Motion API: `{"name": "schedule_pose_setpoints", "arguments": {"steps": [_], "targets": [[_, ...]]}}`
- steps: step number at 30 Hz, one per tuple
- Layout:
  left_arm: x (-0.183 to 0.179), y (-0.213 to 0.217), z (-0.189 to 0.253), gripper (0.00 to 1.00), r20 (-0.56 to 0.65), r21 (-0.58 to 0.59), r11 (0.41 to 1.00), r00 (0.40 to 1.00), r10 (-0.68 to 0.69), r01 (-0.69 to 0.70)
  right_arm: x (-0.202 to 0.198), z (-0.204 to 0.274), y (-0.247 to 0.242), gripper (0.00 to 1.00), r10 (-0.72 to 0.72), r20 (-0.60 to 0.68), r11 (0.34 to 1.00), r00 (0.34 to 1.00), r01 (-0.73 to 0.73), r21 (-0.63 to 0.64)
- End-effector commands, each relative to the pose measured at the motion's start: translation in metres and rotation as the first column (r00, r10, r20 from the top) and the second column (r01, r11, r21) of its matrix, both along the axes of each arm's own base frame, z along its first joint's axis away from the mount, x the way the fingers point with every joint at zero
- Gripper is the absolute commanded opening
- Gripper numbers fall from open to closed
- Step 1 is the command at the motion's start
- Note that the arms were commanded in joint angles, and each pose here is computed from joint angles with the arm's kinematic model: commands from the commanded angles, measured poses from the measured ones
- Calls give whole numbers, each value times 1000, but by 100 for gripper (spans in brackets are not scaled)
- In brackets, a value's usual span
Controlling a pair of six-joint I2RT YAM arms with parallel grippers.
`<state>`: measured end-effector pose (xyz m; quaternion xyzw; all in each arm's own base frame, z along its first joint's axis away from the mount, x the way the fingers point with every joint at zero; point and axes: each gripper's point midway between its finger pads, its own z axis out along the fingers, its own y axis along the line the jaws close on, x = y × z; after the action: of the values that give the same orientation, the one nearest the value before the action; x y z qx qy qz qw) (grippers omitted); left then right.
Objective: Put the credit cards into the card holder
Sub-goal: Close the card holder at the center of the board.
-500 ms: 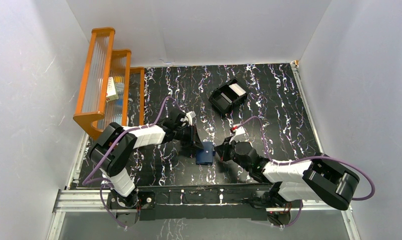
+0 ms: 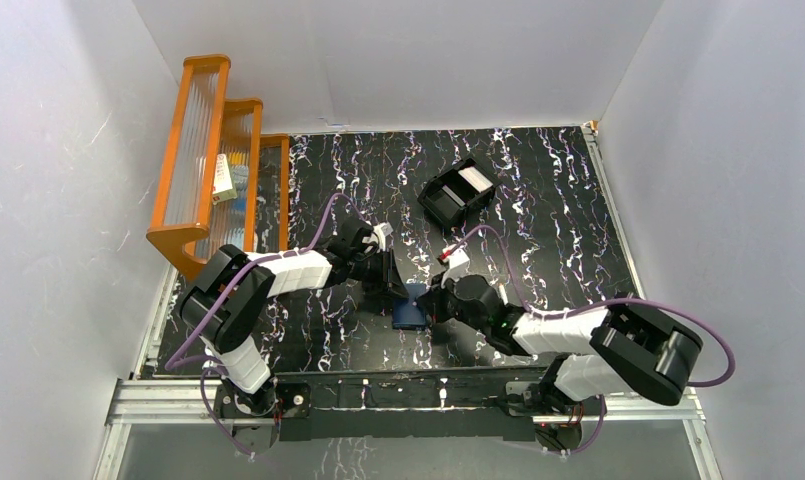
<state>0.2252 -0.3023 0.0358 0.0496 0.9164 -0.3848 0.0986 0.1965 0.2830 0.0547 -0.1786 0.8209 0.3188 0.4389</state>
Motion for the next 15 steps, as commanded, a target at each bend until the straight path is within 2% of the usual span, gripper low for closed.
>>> {"name": "schedule_pose_setpoints", "arguments": {"steps": [1,9,15], "targets": [[-6,12,-21,19,-22,79,997,1000,21,-19,4,24,27,0,71,45,997,996,-73,30],[-10,11,-19,19,-41,65,997,999,31,-28,0,4,32,0,94,-15,995,995,-94,-34],[-10,11,-14,20,-40,64,997,999,33,-30,-5,7,34,0,121,-31,991,992,-122,-53]]}}
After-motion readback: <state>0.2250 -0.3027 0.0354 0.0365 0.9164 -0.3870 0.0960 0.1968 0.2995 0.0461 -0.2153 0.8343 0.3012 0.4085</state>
